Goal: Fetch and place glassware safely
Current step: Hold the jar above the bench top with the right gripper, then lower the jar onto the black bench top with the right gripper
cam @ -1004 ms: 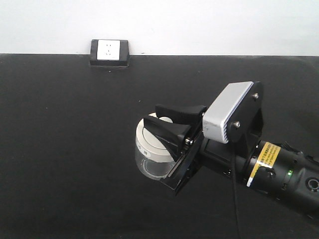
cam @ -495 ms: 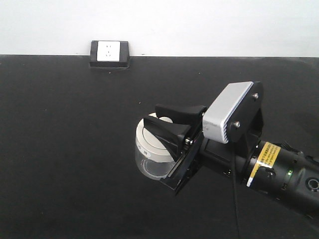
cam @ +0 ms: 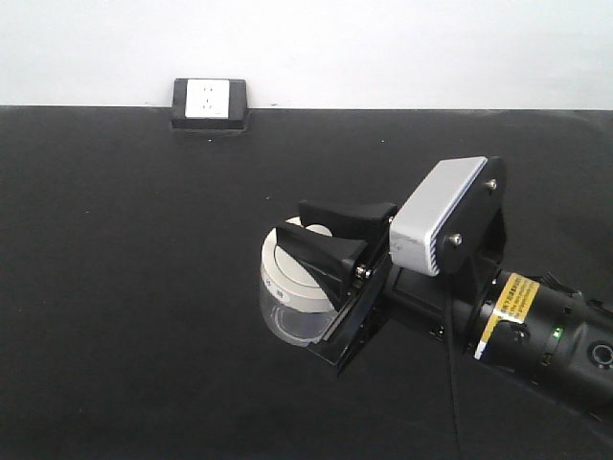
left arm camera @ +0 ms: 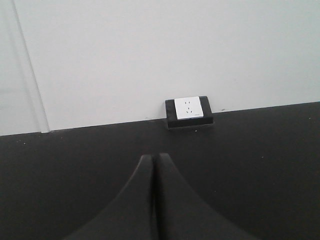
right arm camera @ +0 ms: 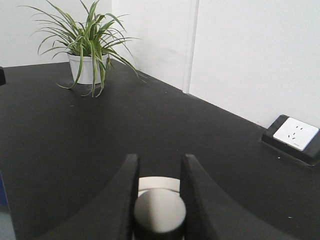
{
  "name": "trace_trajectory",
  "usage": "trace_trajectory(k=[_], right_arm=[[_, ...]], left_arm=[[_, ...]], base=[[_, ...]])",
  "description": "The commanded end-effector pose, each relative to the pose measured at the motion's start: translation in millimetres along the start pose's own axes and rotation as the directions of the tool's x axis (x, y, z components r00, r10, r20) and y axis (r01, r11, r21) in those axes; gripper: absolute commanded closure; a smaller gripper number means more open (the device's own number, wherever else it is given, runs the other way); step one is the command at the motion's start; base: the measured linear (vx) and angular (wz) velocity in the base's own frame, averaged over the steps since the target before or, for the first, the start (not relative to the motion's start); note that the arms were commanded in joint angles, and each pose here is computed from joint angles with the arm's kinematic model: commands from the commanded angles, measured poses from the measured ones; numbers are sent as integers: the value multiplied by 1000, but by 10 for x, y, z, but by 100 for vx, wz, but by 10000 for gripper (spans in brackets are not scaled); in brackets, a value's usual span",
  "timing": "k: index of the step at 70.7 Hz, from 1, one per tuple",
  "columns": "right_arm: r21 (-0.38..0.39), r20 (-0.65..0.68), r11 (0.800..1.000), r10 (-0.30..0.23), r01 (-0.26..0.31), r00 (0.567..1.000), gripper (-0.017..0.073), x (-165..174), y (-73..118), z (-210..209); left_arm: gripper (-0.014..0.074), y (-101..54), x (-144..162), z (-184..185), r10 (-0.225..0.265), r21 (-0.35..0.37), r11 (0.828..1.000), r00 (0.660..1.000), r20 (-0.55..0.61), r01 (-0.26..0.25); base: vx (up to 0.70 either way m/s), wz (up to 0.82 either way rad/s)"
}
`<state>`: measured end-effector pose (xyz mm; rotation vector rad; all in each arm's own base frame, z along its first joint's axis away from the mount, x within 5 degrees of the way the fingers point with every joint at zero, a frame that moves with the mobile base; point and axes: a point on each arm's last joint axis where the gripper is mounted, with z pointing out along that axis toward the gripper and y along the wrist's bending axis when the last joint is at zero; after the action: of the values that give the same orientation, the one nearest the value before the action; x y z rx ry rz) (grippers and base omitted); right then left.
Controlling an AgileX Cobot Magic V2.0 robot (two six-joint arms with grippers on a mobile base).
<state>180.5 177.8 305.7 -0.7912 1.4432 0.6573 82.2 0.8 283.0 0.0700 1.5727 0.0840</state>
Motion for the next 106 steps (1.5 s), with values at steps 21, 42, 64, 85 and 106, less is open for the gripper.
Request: trace_trajectory(k=[21,42,64,85,106], right_arm=[[-21,143,1000,0,3,990,563,-248,13,-39],[-22,144,1000,0,3,990,563,-249,14,-39],[-29,163,1000,2,2,987,563,-266,20,-42],[6,148,1000,7,-8,989,560,-235,-50,-30],[100,137,995,-34,21,990,560,-16,-500,45]], left_arm=[[601,1,-143,-2,-16,7,1000,996,87,16],[601,1,-143,-2,-16,7,1000,996,87,16],[601,1,-143,-2,-16,7,1000,996,87,16],[601,1,-143,-2,-16,7,1000,996,87,16],[601,1,-143,-2,-16,7,1000,996,87,16]], base=[[0,0],[0,0],[0,0],[0,-1],[0,0]])
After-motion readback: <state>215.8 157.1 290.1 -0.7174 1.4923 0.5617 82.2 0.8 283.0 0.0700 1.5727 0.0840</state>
